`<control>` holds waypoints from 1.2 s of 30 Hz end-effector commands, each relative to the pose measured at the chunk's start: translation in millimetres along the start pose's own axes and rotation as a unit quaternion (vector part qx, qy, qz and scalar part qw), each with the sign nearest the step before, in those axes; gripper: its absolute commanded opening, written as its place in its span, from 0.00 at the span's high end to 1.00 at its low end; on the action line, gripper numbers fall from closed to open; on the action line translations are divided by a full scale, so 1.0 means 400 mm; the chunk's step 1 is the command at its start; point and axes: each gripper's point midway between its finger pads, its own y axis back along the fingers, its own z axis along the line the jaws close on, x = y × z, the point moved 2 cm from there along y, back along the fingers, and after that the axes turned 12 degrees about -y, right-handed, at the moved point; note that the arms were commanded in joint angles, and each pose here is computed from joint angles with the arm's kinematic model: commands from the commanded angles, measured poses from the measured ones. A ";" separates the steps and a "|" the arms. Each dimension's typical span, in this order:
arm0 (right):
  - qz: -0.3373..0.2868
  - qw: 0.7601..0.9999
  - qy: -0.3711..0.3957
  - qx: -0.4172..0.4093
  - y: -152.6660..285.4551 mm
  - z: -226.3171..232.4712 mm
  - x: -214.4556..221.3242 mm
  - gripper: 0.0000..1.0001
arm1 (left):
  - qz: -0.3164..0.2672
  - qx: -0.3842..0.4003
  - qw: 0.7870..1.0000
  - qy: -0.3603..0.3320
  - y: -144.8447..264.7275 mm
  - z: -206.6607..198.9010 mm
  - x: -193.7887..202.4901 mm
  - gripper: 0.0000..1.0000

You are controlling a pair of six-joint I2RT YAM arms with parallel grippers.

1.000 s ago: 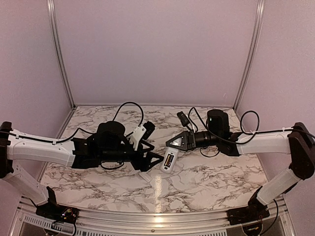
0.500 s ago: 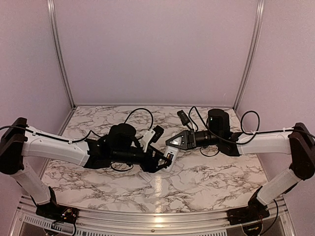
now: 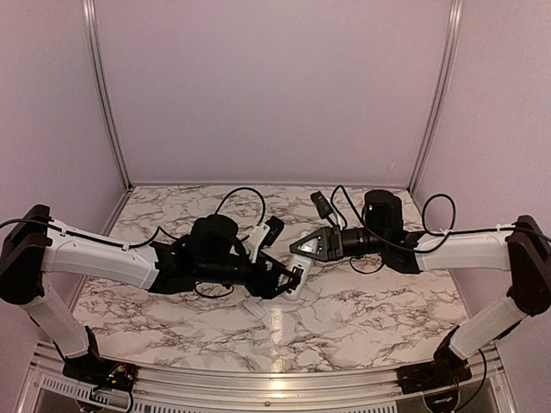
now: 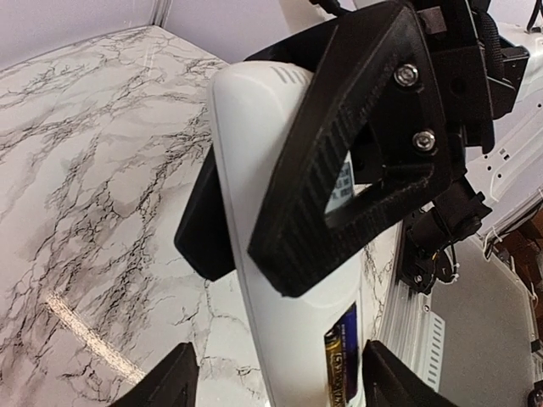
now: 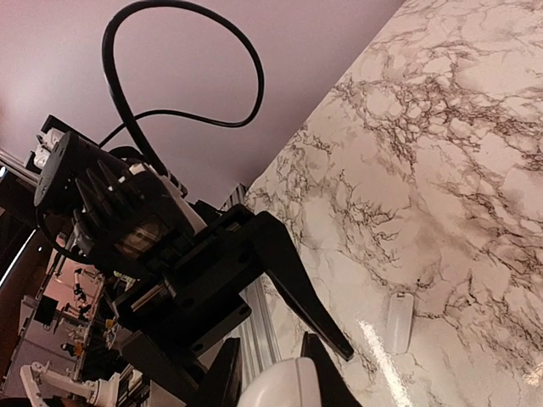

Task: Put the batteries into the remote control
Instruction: Adjust the battery in the battery compartment, then pass from the right arm to the left

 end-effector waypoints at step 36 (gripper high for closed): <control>-0.101 0.988 -0.090 0.077 0.067 -0.097 -0.002 0.97 | 0.118 -0.209 0.964 -0.113 -0.132 0.040 0.047 0.49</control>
